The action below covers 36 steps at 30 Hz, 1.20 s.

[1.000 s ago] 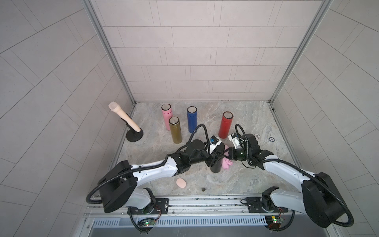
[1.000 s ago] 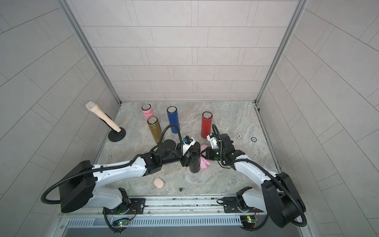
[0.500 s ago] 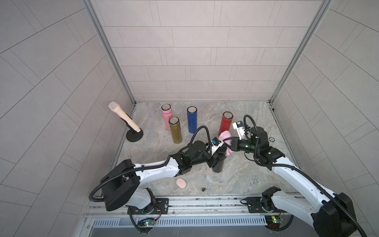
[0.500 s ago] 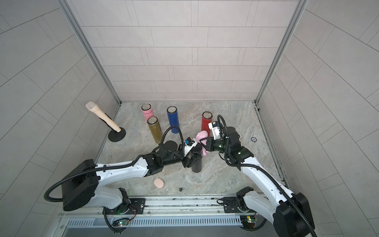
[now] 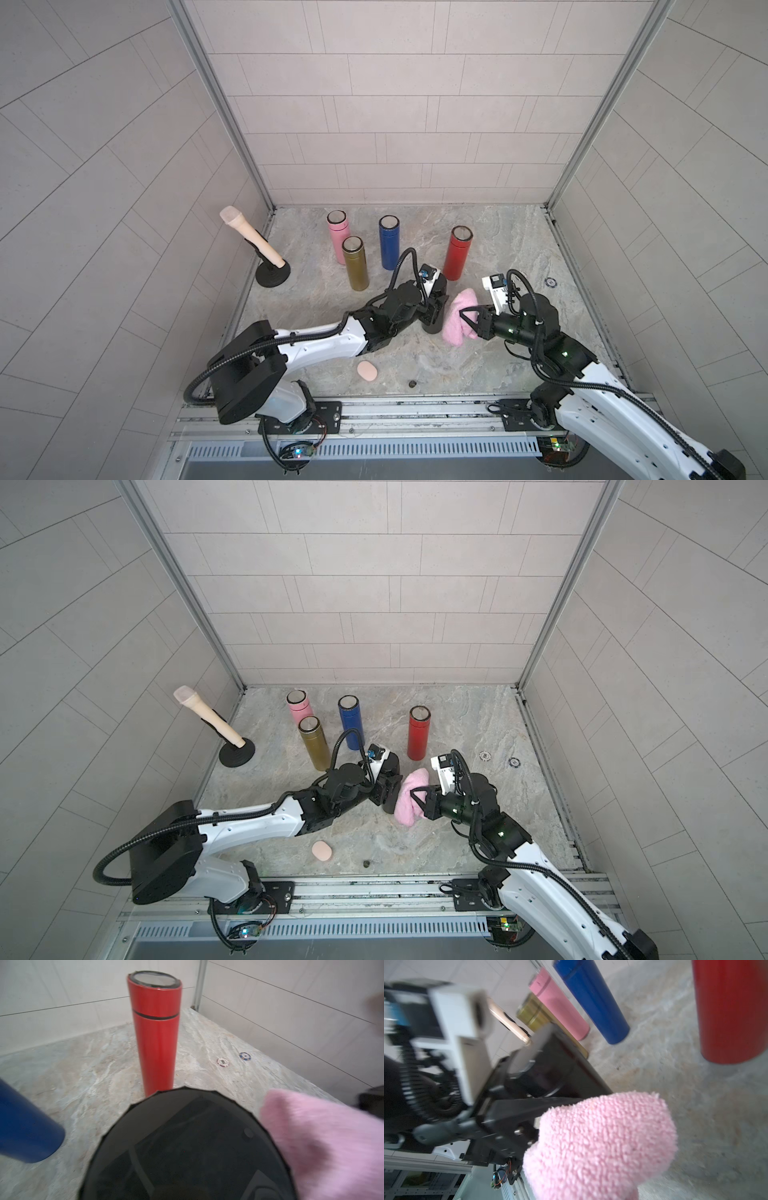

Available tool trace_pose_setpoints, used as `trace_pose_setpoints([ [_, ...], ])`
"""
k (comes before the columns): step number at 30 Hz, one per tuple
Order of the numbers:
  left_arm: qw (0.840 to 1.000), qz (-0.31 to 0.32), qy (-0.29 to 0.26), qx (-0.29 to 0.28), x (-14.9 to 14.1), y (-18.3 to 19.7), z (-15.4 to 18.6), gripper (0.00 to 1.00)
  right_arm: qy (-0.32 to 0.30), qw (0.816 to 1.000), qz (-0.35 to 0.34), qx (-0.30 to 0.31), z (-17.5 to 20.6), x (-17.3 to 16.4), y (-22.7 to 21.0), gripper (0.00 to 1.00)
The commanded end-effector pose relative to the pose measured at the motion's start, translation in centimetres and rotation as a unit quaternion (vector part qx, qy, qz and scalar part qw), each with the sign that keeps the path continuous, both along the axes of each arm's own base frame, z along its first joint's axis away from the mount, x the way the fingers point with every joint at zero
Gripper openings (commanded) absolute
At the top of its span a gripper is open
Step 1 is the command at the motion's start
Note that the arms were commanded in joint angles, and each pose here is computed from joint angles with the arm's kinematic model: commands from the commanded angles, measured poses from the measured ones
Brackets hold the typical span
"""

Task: Wipe the surface of the thermos
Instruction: Wipe the dirt from the surface of the thermos.

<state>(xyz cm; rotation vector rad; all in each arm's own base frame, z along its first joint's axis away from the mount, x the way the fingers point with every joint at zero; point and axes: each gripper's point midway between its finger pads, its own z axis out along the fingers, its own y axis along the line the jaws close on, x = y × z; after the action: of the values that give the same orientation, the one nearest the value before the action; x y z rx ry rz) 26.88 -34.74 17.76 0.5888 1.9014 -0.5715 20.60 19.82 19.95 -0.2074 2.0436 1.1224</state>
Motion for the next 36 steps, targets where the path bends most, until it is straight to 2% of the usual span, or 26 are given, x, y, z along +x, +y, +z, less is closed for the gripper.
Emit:
trace_pose_setpoints([
  [1,0.998,0.056,-0.018,-0.003,0.7,0.0,1.8,0.0,-0.002,0.999,-0.034,-0.029,-2.2,0.7,0.2,0.0],
  [3,0.998,0.062,-0.027,0.017,0.3,-0.3,1.6,0.0,0.015,0.997,-0.055,-0.049,-4.9,0.9,0.3,0.0],
  [6,0.996,0.08,-0.025,0.015,-0.1,-0.5,1.4,0.0,0.042,0.992,-0.103,-0.062,-9.0,1.4,-0.3,0.0],
  [8,0.994,0.109,-0.016,0.01,0.1,-0.1,1.4,0.0,0.039,0.989,-0.132,-0.058,-9.9,1.7,-0.7,0.0],
  [11,0.989,0.147,0.002,-0.014,0.4,0.7,1.7,0.0,0.012,0.985,-0.164,-0.051,-8.9,2.7,-1.0,0.0],
  [14,0.984,0.173,0.016,-0.034,0.5,1.1,1.8,0.0,-0.019,0.984,-0.175,-0.029,-6.3,3.6,-0.6,0.0],
  [20,0.978,0.198,0.033,-0.06,0.7,1.1,2.0,0.0,-0.064,0.987,-0.148,0.013,-1.3,4.1,1.4,0.0],
  [23,0.976,0.205,0.042,-0.068,0.7,1.0,2.0,0.0,-0.073,0.987,-0.139,0.02,-0.3,4.0,2.1,0.0],
  [31,0.966,0.228,0.072,-0.095,0.8,1.1,1.8,0.0,-0.014,0.987,-0.157,-0.028,-7.0,3.8,2.0,0.0],
  [36,0.96,0.248,0.082,-0.101,0.8,1.2,1.5,0.0,-0.025,0.989,-0.147,-0.026,-6.7,3.0,2.7,0.0],
])
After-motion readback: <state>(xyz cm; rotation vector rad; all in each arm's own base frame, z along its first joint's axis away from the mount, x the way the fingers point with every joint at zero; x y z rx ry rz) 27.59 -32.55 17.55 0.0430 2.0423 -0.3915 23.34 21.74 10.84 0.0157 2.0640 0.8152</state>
